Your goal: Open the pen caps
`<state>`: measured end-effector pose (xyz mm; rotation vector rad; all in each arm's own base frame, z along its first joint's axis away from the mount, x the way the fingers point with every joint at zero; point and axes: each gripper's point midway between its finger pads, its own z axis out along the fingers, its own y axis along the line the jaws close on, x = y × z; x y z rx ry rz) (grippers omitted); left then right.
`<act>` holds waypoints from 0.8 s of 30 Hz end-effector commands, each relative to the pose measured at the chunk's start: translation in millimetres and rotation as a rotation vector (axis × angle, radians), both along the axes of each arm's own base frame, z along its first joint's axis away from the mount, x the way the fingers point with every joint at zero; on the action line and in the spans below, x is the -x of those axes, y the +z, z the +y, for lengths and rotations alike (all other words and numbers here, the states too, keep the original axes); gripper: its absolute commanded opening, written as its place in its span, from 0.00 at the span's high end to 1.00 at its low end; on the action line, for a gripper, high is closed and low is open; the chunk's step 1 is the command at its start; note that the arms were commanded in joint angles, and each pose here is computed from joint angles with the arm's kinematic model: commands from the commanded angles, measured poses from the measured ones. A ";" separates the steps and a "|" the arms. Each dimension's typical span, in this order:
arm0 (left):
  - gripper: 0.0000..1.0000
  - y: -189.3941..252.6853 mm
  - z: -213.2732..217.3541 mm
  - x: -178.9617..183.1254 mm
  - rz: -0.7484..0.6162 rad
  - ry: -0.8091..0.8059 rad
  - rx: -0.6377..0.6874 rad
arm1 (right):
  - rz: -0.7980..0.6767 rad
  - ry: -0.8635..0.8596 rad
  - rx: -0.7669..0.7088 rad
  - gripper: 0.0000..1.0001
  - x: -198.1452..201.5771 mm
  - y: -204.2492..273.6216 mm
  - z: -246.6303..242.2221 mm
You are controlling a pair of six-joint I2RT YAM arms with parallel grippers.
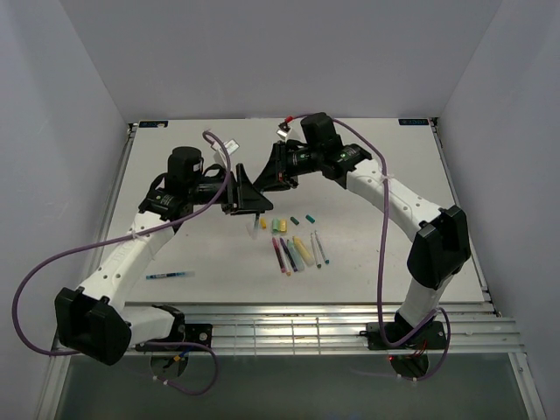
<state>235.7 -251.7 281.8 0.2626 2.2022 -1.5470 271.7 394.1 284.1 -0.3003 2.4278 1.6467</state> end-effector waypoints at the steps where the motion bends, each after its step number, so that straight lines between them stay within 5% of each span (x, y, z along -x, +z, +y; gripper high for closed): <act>1: 0.32 6.7 -2.8 16.9 -0.045 -0.034 0.002 | -0.025 -0.099 -0.006 0.92 -12.5 19.3 -7.1; 8: 0.36 -9.2 5.0 38.4 -0.016 -0.029 -0.005 | -0.043 -0.108 -0.010 0.92 -25.6 36.8 -9.2; 16: 0.60 -24.3 9.3 47.6 0.024 -0.020 -0.020 | -0.027 -0.094 -0.017 0.92 -28.3 36.8 -8.8; 24: 0.61 -24.3 6.2 40.7 0.022 -0.030 -0.025 | -0.031 -0.057 -0.023 0.92 -20.4 33.4 -9.9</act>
